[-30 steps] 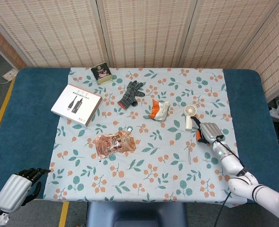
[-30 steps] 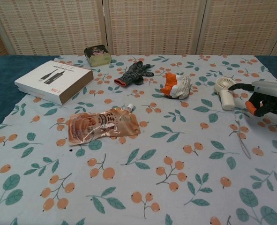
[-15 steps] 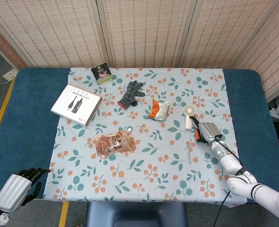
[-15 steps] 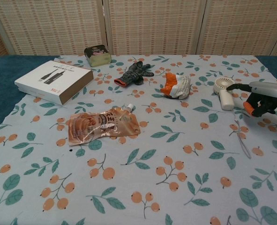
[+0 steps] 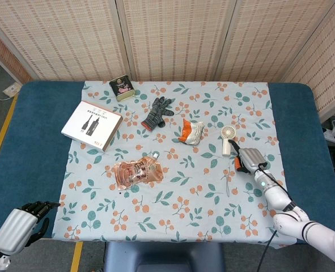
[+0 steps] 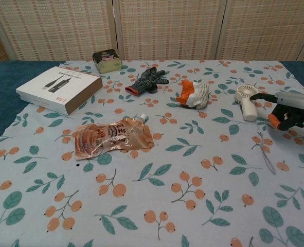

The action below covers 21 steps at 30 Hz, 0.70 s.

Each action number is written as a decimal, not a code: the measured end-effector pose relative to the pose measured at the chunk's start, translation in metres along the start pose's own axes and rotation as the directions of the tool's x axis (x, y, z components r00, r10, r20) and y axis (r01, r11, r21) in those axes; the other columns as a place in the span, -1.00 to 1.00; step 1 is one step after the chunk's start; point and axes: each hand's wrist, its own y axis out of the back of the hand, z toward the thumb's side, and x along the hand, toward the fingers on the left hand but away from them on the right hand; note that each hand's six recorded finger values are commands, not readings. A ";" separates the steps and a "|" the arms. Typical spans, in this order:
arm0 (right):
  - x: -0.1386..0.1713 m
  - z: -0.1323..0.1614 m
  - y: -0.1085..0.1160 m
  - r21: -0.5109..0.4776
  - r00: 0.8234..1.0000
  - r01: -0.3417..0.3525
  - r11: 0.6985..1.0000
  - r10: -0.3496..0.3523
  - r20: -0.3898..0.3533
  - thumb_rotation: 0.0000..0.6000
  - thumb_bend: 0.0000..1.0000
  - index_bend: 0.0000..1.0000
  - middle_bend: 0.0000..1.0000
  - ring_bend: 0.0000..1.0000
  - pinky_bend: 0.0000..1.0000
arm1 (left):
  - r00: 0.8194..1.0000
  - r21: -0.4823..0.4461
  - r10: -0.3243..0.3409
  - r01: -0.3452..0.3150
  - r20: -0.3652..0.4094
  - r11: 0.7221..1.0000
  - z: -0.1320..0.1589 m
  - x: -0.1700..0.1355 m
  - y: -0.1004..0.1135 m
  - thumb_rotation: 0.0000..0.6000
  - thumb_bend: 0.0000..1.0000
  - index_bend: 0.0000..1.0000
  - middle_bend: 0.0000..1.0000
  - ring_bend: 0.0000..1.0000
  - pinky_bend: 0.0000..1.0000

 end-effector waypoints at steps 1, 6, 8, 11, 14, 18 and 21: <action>0.000 -0.001 0.000 0.000 1.000 -0.001 1.000 0.001 0.001 1.00 0.38 -0.99 0.49 0.27 0.56 | 1.000 0.000 0.000 0.000 0.000 1.000 0.000 0.000 0.000 1.00 0.24 -0.43 -0.28 -0.24 0.10; 0.001 -0.004 -0.001 -0.001 1.000 -0.002 1.000 0.002 0.009 1.00 0.38 -0.99 0.49 0.27 0.56 | 1.000 0.001 0.000 0.000 0.000 1.000 0.000 0.000 0.000 1.00 0.24 -0.43 -0.28 -0.24 0.10; 0.001 -0.005 -0.002 -0.002 1.000 -0.002 1.000 0.002 0.012 1.00 0.38 -0.99 0.49 0.27 0.56 | 1.000 0.000 0.000 0.000 0.000 1.000 0.000 -0.001 0.000 1.00 0.25 -0.43 -0.28 -0.24 0.10; 0.002 -0.005 -0.003 -0.002 1.000 -0.004 1.000 0.004 0.013 1.00 0.38 -0.99 0.49 0.27 0.56 | 1.000 0.001 0.000 0.000 0.000 1.000 0.000 0.000 0.000 1.00 0.24 -0.43 -0.28 -0.24 0.10; 0.002 -0.005 -0.004 -0.002 1.000 -0.005 1.000 0.005 0.013 1.00 0.38 -0.99 0.49 0.28 0.56 | 1.000 0.001 -0.001 0.001 0.000 1.000 0.000 0.000 0.000 1.00 0.24 -0.43 -0.28 -0.24 0.10; 0.002 -0.006 -0.004 -0.003 1.000 -0.006 1.000 0.006 0.014 1.00 0.38 -0.99 0.49 0.27 0.56 | 1.000 0.001 0.001 -0.001 0.000 1.000 0.000 0.000 0.000 1.00 0.24 -0.43 -0.28 -0.24 0.10; 0.002 -0.006 -0.005 -0.003 1.000 -0.007 1.000 0.007 0.015 1.00 0.38 -0.99 0.49 0.27 0.56 | 1.000 0.000 0.001 -0.001 0.000 1.000 0.000 0.000 0.000 1.00 0.24 -0.43 -0.28 -0.24 0.10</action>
